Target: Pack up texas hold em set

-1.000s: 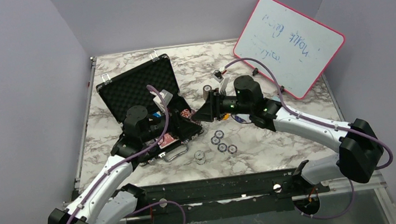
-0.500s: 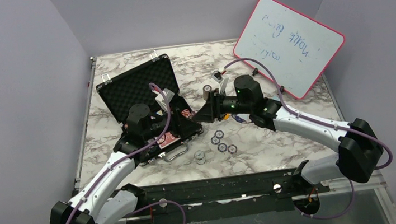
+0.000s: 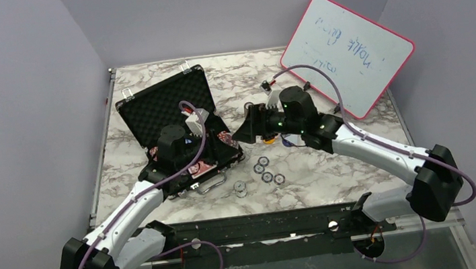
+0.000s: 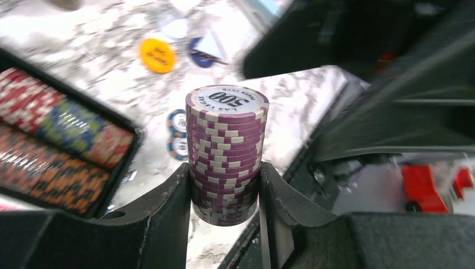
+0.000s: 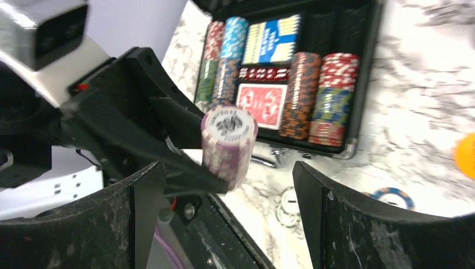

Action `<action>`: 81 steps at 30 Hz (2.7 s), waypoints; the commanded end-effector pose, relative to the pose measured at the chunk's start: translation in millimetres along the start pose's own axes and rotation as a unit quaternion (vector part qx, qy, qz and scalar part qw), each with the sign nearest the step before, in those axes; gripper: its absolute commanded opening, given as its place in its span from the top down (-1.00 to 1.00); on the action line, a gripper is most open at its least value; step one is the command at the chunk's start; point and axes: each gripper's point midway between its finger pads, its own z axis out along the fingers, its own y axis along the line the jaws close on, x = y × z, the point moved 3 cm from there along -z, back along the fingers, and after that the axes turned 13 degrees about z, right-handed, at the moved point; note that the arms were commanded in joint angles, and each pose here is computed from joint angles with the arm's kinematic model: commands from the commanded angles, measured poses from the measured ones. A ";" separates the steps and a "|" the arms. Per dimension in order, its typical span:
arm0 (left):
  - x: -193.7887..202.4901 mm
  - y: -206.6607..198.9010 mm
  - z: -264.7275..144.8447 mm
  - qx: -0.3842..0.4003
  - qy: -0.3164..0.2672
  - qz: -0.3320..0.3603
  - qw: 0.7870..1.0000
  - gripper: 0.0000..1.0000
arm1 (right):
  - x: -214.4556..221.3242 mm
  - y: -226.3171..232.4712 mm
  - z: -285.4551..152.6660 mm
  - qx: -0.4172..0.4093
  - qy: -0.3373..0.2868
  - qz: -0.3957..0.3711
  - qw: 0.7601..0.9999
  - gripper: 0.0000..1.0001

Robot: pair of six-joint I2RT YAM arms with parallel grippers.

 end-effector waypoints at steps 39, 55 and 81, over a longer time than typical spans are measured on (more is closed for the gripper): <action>-31.6 171.2 71.8 -0.458 -0.044 -0.197 0.866 1.00 | 14.6 -45.7 -95.9 0.162 -0.103 0.029 0.981 -0.67; -11.8 162.0 96.9 -0.435 0.001 -0.201 0.878 0.58 | 17.3 -51.0 -94.0 0.169 -0.098 0.027 0.980 -0.67; -26.2 155.4 79.3 -0.462 0.013 -0.161 0.872 -0.15 | 9.1 -45.7 -97.1 0.169 -0.111 0.014 0.979 -0.68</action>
